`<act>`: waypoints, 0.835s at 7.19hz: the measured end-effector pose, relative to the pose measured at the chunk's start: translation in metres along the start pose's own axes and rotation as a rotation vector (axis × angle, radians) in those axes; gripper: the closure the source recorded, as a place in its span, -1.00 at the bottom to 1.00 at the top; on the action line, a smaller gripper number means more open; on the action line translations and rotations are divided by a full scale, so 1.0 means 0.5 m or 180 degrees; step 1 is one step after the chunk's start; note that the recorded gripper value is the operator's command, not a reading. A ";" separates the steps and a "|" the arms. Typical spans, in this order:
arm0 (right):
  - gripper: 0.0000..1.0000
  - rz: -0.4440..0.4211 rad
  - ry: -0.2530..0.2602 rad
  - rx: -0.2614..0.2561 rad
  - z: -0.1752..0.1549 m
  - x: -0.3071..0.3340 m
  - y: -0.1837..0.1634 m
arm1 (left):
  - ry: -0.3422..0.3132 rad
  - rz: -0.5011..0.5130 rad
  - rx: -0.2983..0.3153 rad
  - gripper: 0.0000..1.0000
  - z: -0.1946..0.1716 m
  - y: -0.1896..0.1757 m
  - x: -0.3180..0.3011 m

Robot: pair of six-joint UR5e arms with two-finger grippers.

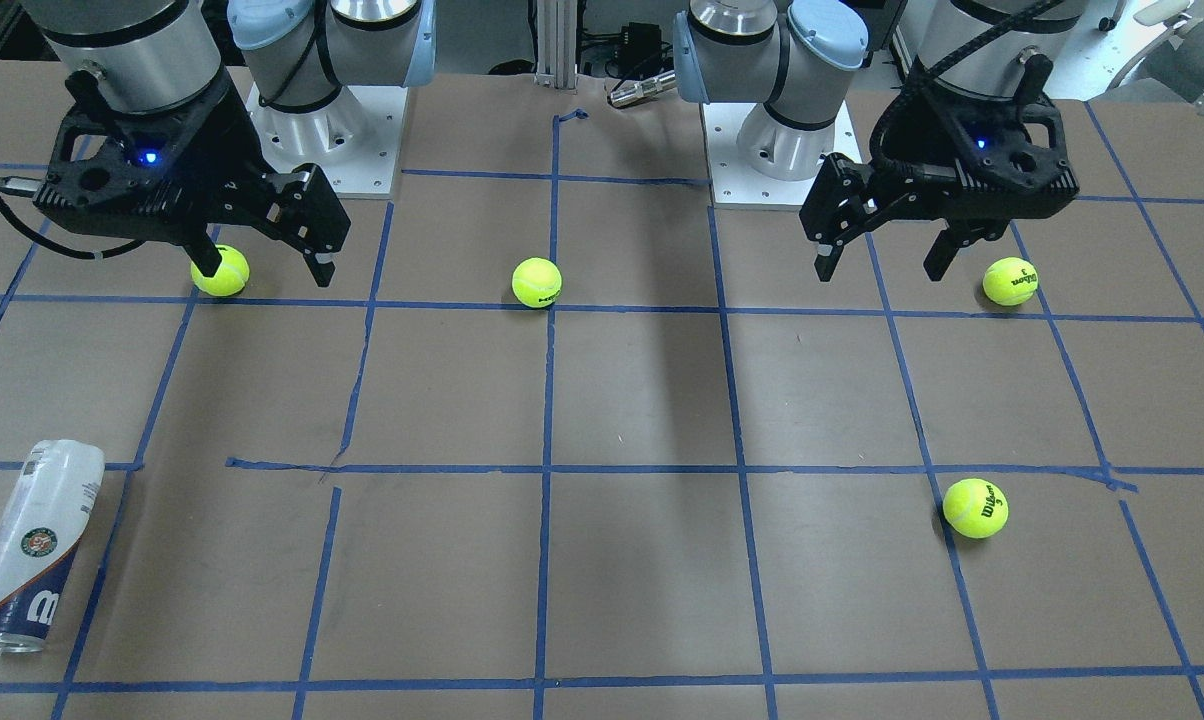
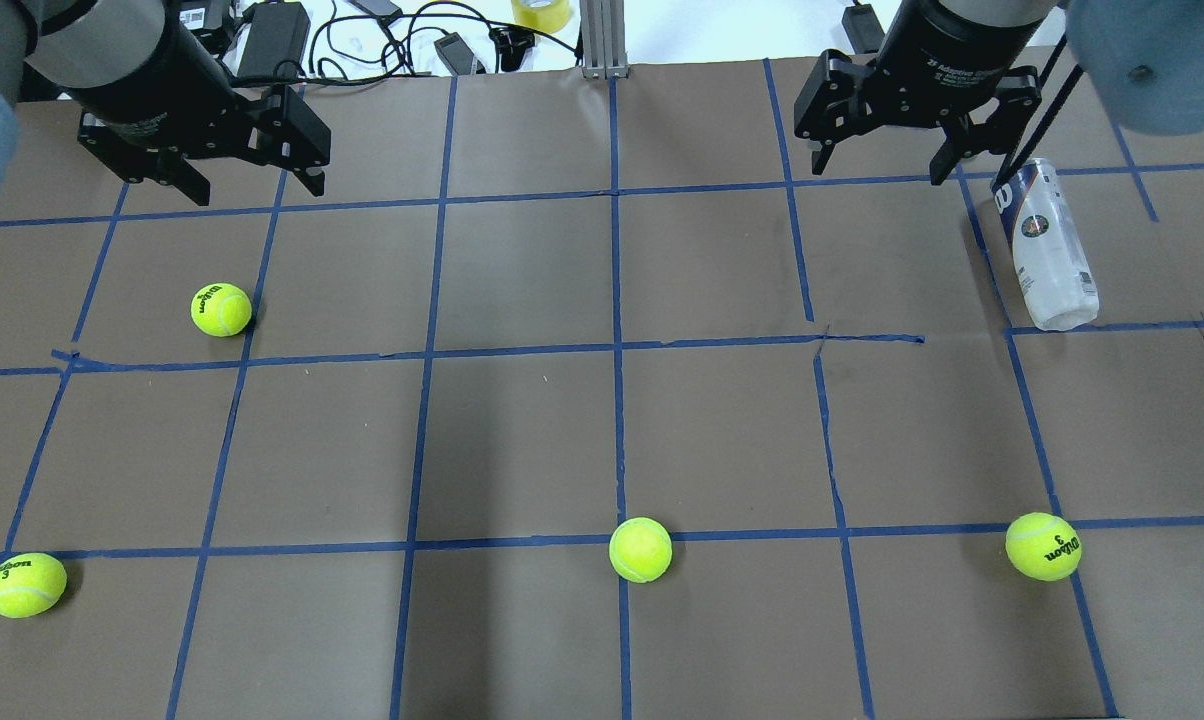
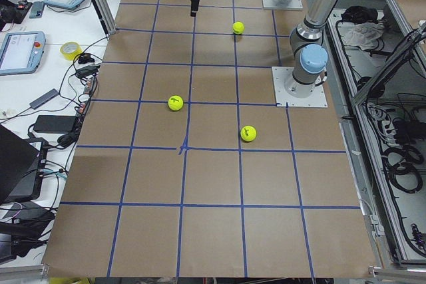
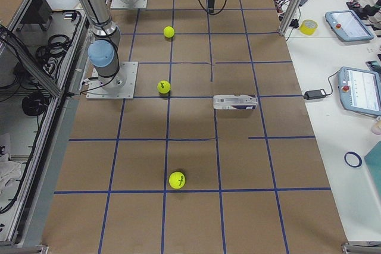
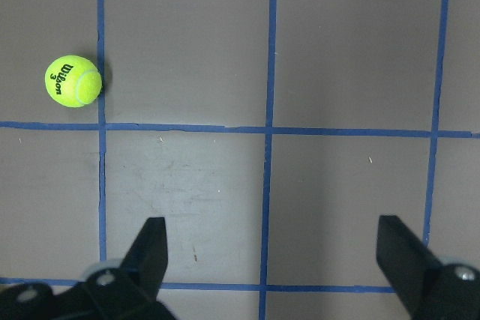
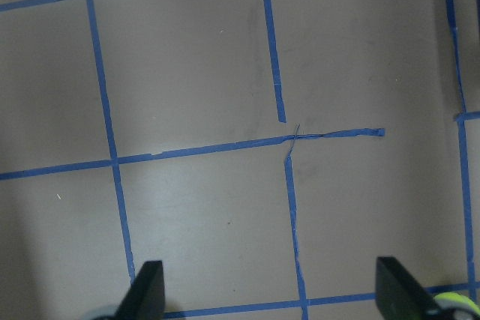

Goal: Lift up tennis ball bucket
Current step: 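Move the right gripper over the clear tennis ball tube lying on its side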

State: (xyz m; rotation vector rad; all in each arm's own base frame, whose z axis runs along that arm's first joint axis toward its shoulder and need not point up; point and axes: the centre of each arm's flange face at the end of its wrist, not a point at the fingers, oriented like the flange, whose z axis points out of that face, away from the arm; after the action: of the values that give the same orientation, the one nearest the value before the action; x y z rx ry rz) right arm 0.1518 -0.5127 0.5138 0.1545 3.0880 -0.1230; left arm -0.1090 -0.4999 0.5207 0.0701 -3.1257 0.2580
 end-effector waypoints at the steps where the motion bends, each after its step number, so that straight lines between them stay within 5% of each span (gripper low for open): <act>1: -1.00 -0.0140 -0.0003 0.0017 -0.007 0.000 0.005 | -0.0001 0.0000 0.0000 -1.00 0.000 0.000 0.000; 4: -1.00 -0.0298 -0.0033 0.0071 -0.026 0.020 -0.005 | -0.0005 0.0000 0.0001 -1.00 0.000 0.000 0.000; 6: -1.00 -0.0091 -0.0018 0.0028 0.009 0.116 -0.128 | -0.0006 0.0000 0.0000 -1.00 0.000 0.000 0.000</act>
State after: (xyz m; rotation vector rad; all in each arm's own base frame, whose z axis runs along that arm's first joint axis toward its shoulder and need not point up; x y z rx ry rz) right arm 0.0880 -0.5708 0.5112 0.1103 3.0852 -0.1380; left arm -0.1088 -0.4999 0.5207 0.0705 -3.1275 0.2583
